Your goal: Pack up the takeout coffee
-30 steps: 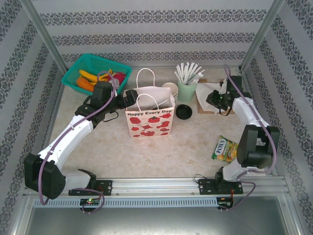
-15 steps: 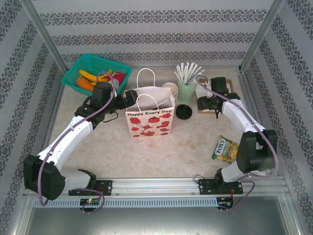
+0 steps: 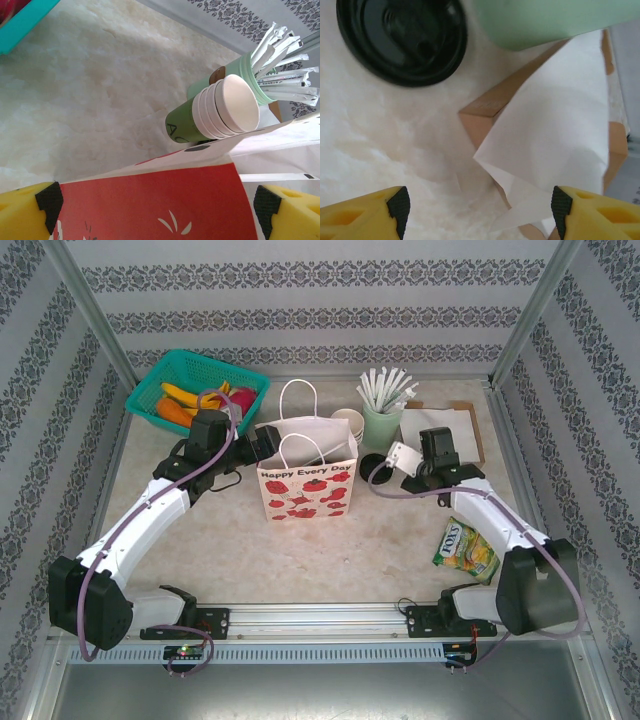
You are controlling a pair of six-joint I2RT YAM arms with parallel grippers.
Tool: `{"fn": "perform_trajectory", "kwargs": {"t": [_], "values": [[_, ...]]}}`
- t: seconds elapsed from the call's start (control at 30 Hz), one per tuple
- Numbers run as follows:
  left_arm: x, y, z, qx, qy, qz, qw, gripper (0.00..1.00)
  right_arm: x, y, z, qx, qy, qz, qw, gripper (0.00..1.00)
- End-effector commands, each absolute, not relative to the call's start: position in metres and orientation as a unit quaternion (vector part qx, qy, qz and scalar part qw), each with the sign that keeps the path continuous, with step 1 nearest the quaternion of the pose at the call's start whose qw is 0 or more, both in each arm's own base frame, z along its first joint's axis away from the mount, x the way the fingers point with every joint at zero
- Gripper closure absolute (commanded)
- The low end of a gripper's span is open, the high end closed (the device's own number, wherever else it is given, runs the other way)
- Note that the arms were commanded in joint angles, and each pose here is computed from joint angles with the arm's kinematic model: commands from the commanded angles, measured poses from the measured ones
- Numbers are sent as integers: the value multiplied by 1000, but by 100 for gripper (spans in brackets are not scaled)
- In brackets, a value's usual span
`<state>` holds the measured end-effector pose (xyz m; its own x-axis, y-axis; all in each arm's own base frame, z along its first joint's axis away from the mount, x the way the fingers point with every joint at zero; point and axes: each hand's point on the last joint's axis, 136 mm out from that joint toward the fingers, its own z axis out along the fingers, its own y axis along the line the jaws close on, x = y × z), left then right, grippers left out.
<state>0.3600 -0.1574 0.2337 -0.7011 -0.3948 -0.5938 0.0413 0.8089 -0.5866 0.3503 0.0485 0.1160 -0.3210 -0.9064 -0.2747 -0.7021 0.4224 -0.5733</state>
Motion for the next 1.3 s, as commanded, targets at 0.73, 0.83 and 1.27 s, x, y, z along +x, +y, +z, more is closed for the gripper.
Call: {"fn": "perform_trajectory", "kwargs": {"t": [0.73,0.83,1.27], "values": [[359,-154,245,-98,866,-284,399,0,411,19,101,-587,673,-317,319,78],[361,-155,245,-99,865,-287,399,0,402,22,107,-574,691,-290,331,88],[363,-157,266,-89,853,-297,419,0,413,-13,229,-275,795,-170,514,100]]}}
